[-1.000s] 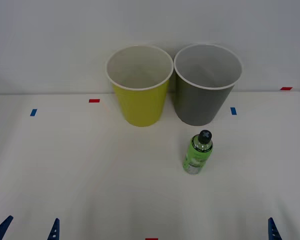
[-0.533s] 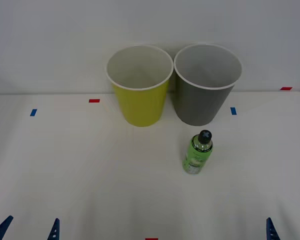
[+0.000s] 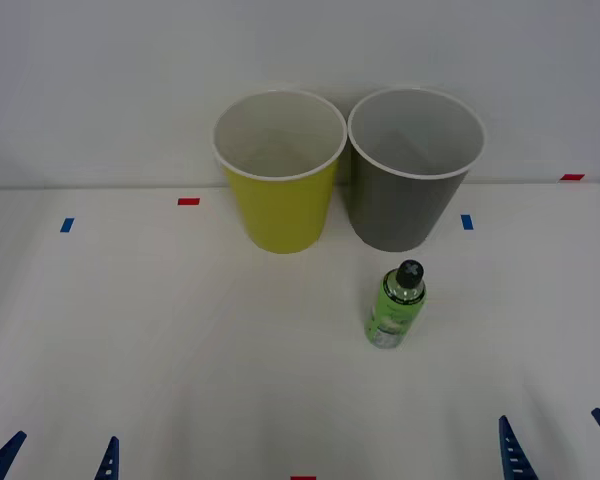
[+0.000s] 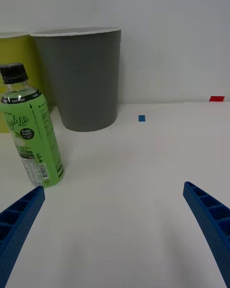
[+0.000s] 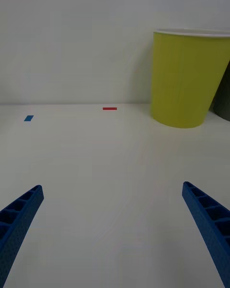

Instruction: Put cans in the gray bin and PET bottles in the light green bin.

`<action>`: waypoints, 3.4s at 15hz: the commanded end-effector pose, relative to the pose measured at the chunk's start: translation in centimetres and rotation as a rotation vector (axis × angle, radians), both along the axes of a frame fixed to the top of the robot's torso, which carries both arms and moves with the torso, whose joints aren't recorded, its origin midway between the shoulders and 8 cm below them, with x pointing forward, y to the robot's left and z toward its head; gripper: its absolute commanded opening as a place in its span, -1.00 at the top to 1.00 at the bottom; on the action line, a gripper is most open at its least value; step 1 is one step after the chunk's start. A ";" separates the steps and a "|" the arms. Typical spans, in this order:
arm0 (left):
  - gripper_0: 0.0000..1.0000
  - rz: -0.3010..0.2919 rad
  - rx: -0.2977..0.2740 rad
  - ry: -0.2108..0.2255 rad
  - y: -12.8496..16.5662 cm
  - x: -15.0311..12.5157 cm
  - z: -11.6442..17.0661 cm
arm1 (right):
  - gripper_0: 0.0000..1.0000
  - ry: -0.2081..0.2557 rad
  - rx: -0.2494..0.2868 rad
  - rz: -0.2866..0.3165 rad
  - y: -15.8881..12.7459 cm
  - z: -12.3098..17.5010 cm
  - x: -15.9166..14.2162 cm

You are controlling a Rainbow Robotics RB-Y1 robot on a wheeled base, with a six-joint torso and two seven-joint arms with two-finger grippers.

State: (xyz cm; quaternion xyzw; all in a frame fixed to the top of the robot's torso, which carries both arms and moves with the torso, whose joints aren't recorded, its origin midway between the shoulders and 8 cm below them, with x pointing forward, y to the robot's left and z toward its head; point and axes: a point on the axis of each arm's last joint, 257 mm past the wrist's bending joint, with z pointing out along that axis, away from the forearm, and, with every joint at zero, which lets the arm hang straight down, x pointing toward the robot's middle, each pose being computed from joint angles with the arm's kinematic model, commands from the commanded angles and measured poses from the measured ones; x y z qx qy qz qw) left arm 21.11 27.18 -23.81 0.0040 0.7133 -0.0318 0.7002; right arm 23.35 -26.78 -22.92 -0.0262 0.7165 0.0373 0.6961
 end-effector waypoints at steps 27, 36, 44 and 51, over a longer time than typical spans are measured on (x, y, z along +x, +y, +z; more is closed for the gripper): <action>-1.00 0.000 0.000 0.000 0.0 0.0 0.0 | -1.00 -0.146 -0.006 0.303 13.2 -0.6 16.4; -1.00 0.000 0.000 0.000 0.0 0.0 0.0 | -1.00 -0.152 0.026 0.297 13.4 0.8 18.5; -1.00 0.000 0.000 0.000 0.0 0.0 0.0 | 0.75 -0.156 0.034 0.291 13.9 1.0 18.7; -1.00 0.000 0.000 0.000 0.0 0.0 0.0 | 1.00 -0.163 -0.008 0.286 13.4 0.9 18.5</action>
